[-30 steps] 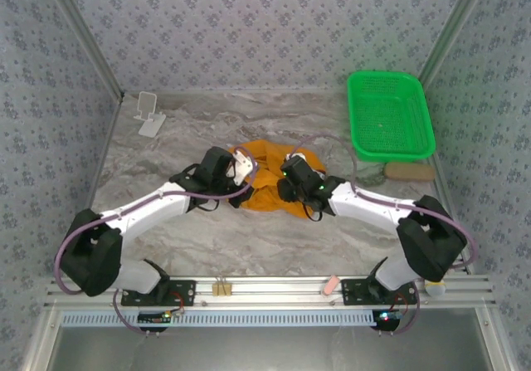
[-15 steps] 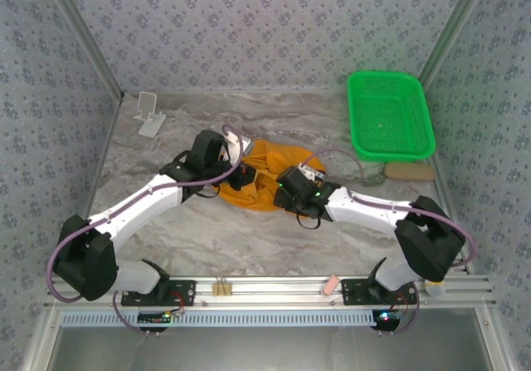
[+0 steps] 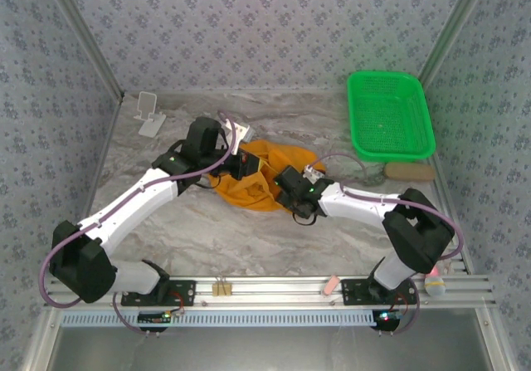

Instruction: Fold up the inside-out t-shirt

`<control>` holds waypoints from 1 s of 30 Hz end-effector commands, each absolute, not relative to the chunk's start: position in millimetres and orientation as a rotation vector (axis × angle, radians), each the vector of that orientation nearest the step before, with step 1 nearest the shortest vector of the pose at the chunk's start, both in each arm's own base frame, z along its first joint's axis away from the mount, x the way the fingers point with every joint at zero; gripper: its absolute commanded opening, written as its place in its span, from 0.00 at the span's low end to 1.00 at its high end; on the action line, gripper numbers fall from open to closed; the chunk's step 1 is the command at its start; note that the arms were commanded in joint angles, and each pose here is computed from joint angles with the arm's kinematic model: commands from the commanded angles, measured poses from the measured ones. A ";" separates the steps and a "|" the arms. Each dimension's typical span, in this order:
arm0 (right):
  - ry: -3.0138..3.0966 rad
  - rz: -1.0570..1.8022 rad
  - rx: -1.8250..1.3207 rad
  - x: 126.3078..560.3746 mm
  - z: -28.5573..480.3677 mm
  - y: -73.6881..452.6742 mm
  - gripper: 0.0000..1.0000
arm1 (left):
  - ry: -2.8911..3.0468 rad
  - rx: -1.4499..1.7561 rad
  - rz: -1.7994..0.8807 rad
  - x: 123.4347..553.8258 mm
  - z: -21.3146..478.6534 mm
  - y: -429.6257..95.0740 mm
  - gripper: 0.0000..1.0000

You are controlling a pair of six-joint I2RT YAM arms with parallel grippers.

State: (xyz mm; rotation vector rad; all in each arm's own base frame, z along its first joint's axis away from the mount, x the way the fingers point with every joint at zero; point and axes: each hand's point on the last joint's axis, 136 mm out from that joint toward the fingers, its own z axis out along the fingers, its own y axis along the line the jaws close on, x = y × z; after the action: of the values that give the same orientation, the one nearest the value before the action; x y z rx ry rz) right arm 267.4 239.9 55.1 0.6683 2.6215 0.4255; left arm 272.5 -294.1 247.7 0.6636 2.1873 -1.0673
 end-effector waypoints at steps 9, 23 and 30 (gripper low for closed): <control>2.607 0.380 0.777 257.6 71.2 231.5 0.00 | 2.125 0.604 -1.033 287.5 277.6 -281.2 0.00; 2.067 0.330 0.194 326.0 295.6 194.2 0.00 | 2.081 0.366 -0.879 352.0 312.5 -252.7 0.00; 1.804 0.373 -0.038 314.4 408.6 190.6 0.00 | 1.854 0.375 -0.777 361.6 394.1 -240.0 0.00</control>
State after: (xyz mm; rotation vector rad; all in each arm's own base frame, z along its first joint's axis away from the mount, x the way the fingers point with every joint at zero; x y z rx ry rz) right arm 322.2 200.4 362.3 0.0983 1.9393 0.4324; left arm 362.1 -249.8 349.0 0.3763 1.9876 -0.8297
